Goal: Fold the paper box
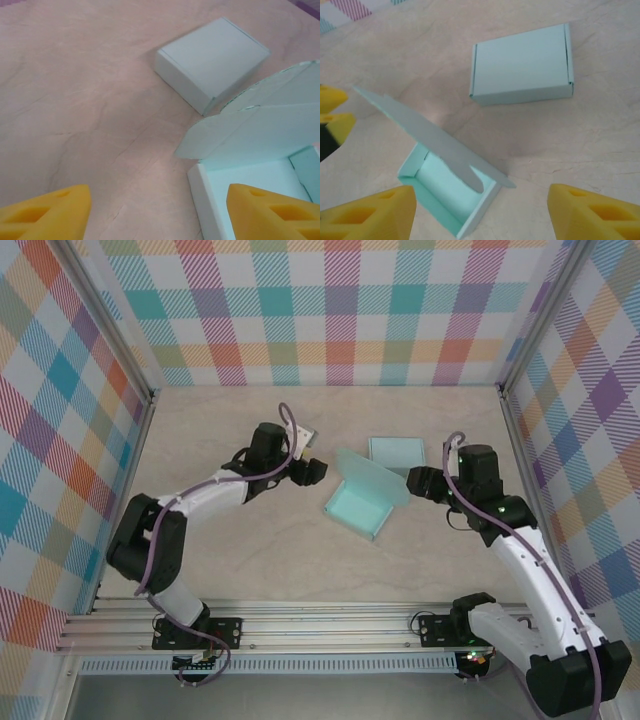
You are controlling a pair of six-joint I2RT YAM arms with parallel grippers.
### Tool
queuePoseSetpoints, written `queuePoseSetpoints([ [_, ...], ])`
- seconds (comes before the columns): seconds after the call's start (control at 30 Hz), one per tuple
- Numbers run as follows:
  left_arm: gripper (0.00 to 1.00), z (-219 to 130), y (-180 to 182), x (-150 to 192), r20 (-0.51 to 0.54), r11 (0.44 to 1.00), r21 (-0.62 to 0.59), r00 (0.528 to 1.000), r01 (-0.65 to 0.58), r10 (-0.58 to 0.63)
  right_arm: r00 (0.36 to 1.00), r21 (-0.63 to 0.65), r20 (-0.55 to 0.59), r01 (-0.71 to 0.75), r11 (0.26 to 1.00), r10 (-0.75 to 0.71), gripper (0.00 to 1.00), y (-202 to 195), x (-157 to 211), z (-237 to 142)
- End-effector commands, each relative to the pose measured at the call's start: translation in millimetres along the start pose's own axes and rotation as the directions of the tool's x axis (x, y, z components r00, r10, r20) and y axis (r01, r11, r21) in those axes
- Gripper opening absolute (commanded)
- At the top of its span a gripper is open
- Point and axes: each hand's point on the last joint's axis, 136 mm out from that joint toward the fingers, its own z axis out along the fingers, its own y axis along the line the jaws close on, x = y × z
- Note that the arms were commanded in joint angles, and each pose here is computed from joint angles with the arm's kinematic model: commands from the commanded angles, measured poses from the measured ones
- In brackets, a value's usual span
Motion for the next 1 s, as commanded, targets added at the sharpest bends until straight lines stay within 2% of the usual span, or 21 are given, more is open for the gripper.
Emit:
queuePoseSetpoints([
  [0.0,0.72,7.9,-23.1,-1.8,-0.008,0.965,0.210,0.987,-0.155,0.160,0.994,-0.064,-0.090,0.057,0.996,-0.063,0.73,6.1,27.4,-1.7],
  [0.13,0.72,22.0,-29.7,0.6,0.005,0.931,0.290,0.973,-0.220,0.229,0.989,-0.097,-0.120,0.074,0.993,-0.086,0.73,7.2,40.8,2.2],
  [0.27,0.71,27.7,-34.5,-5.3,0.046,0.911,0.328,0.968,-0.248,0.247,0.985,-0.133,-0.136,0.084,0.988,-0.102,0.71,12.5,46.1,10.8],
  [0.6,0.67,38.6,-38.6,-4.9,0.023,0.877,0.394,0.957,-0.273,0.288,0.973,-0.054,-0.166,0.152,0.987,-0.159,0.64,7.4,45.0,46.0],
  [0.9,0.47,43.4,-52.0,2.4,-0.039,0.844,0.457,0.942,-0.281,0.334,0.959,0.006,-0.205,0.199,0.980,-0.194,0.61,4.5,48.5,68.5],
  [0.97,0.46,43.7,-52.6,2.8,-0.044,0.844,0.458,0.942,-0.278,0.333,0.957,0.018,-0.212,0.207,0.978,-0.198,0.59,3.3,48.7,72.5],
])
